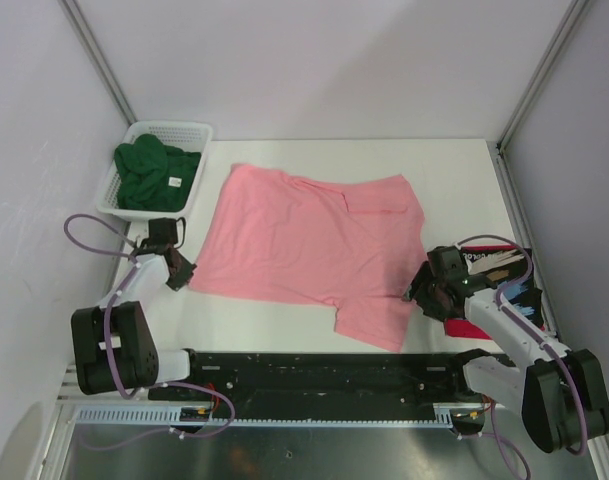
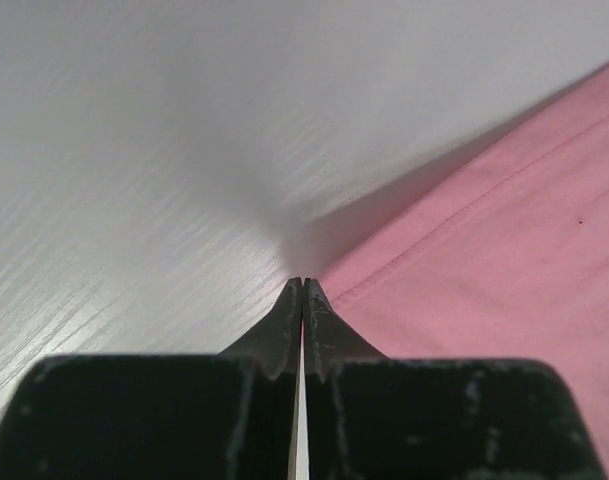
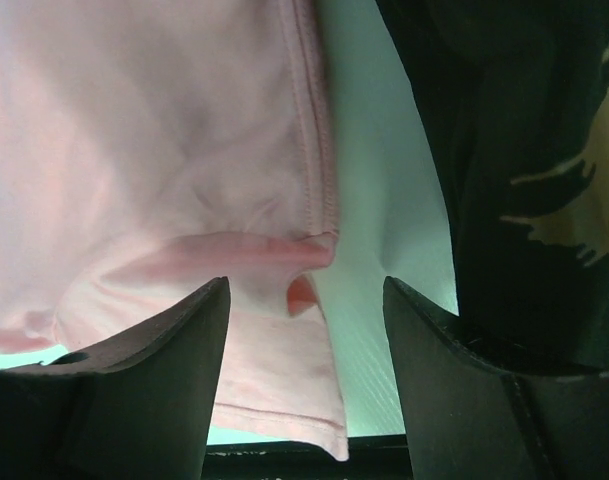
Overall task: Fold and stack the t-shirts
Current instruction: Flatten out the tshirt
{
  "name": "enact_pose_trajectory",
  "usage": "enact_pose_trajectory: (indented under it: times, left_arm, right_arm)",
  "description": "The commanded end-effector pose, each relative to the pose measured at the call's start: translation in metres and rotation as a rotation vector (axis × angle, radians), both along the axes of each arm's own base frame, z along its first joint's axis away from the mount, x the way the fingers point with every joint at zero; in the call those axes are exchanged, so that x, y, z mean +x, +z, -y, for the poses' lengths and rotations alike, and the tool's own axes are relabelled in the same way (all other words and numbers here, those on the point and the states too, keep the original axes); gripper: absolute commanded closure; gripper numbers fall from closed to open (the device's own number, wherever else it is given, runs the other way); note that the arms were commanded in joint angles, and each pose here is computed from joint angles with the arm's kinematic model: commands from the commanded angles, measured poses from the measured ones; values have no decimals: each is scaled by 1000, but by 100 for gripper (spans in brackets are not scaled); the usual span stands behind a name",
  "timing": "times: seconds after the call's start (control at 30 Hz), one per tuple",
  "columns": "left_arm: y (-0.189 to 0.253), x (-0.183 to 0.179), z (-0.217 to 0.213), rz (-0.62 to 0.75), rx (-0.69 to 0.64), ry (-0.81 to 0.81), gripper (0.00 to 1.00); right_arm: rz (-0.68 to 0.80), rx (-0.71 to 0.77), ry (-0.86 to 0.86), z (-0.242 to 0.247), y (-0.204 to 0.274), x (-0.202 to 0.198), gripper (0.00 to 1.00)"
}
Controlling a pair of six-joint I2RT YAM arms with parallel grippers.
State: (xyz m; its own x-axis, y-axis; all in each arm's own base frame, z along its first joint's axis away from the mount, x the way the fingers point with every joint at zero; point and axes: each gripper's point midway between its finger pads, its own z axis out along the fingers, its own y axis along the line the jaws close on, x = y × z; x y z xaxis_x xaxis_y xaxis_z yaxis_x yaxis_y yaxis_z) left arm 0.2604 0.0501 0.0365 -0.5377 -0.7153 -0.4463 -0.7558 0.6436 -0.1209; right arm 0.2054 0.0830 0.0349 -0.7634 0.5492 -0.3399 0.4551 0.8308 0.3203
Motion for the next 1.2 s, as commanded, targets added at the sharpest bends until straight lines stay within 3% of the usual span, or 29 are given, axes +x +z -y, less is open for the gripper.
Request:
enact_pose_trajectory:
  times: [0.0,0.17,0.27,0.33,0.47,0.53,0.8,1.17]
  left_arm:
    - [16,4,-12,34,52,31,100]
    - [15,3,-9,35,35,29,100]
    - [15,3,-7,40,27,23,100]
    - [19,4,-7,53,26,17,100]
    - [39,13,-3,123,20,-27,100]
    - [59,22,0,186,23,-64,100]
    - [197,47,3,553,109,-174,100]
    - [414,16,23,1082,158,-211,100]
  right_arm:
    - [11,0,-31,0,-3,-1,34]
    - [28,1,-52,-2,-6,8,37]
    - [40,10,-57,-5,-9,15,46]
    - [48,5,-57,-6,-11,21,57]
    - [95,12,-24,-13,6,40,92]
    - [157,5,3,-17,39,57,98]
    - [519,1,50,-16,217,86,100]
    - [942,39,4,12,408,42,100]
